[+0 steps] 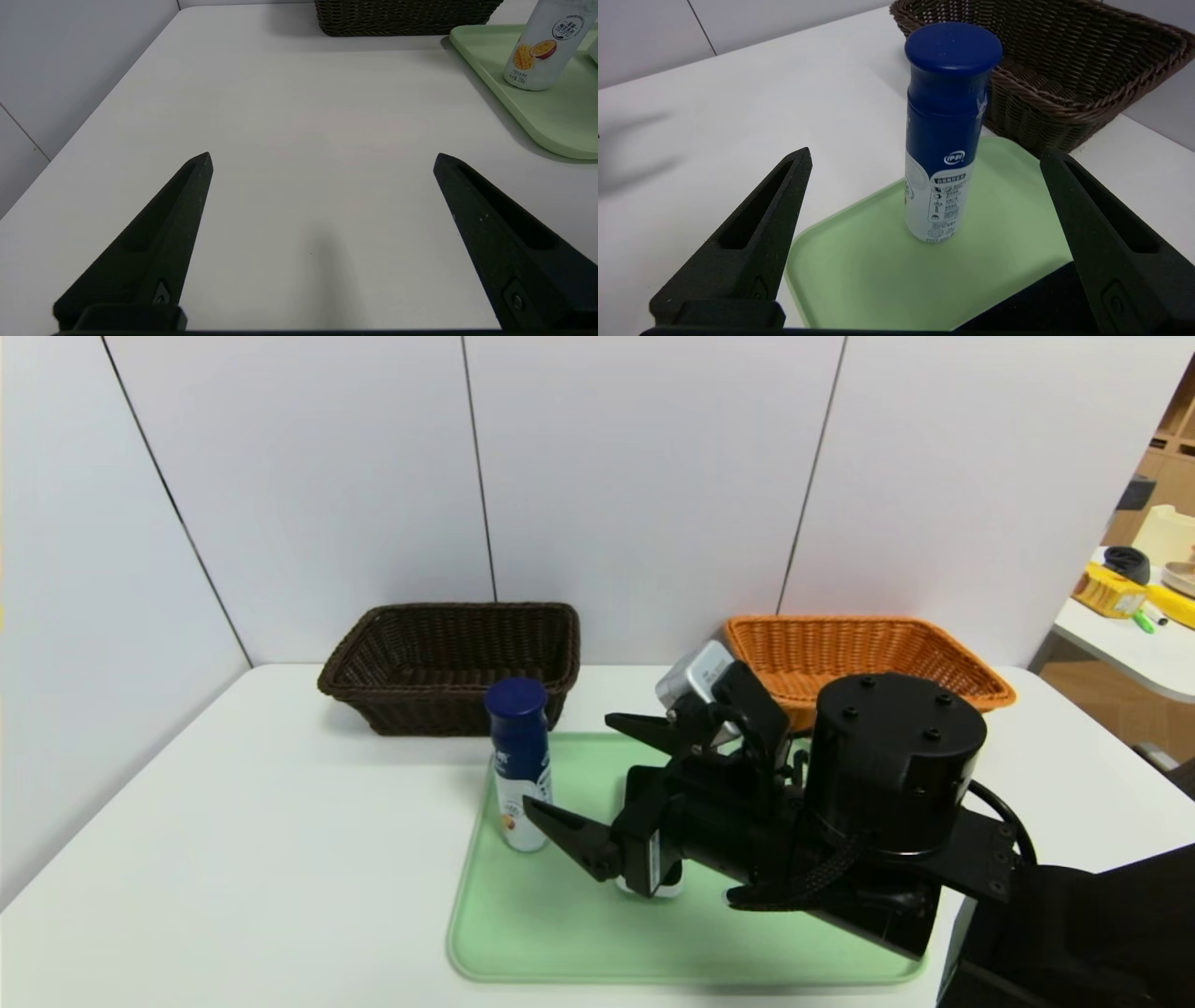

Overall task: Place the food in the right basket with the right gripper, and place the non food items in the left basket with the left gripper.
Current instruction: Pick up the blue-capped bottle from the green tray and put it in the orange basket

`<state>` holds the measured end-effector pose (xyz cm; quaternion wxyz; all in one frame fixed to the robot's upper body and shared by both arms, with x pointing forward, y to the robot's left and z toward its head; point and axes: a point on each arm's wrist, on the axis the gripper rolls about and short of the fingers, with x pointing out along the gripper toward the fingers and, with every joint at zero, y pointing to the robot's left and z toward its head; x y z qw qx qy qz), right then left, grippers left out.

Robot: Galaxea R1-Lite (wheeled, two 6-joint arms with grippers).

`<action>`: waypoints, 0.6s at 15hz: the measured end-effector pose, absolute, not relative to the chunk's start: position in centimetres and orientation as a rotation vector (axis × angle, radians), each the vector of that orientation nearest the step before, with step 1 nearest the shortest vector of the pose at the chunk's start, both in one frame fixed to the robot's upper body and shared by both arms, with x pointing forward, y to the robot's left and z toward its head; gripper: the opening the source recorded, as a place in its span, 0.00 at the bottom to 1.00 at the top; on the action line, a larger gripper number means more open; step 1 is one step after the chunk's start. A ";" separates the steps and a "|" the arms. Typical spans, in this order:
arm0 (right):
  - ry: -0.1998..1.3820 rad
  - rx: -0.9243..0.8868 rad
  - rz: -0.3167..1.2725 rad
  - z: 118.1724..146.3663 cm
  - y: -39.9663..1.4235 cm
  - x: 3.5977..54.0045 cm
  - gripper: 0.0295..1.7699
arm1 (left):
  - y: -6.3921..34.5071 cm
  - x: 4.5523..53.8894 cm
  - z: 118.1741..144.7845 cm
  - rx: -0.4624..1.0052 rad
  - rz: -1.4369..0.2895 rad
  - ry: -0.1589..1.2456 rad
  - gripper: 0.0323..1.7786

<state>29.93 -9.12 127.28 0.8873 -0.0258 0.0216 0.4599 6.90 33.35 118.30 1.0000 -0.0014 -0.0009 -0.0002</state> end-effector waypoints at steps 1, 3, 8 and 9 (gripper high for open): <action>0.025 -0.046 0.960 127.1 -8.8 30.0 0.96 | 33.4 6.9 118.3 -0.003 0.000 -0.002 0.95; -0.007 -0.033 0.972 126.7 -8.1 30.1 0.96 | 33.4 6.9 118.3 -0.003 -0.001 -0.002 0.95; -0.022 -0.040 0.970 125.5 -6.9 31.0 0.96 | 33.4 6.9 118.3 -0.003 0.000 -0.002 0.95; -0.022 -0.041 0.967 125.3 -6.7 31.2 0.96 | 33.4 6.9 118.3 -0.003 0.000 -0.002 0.95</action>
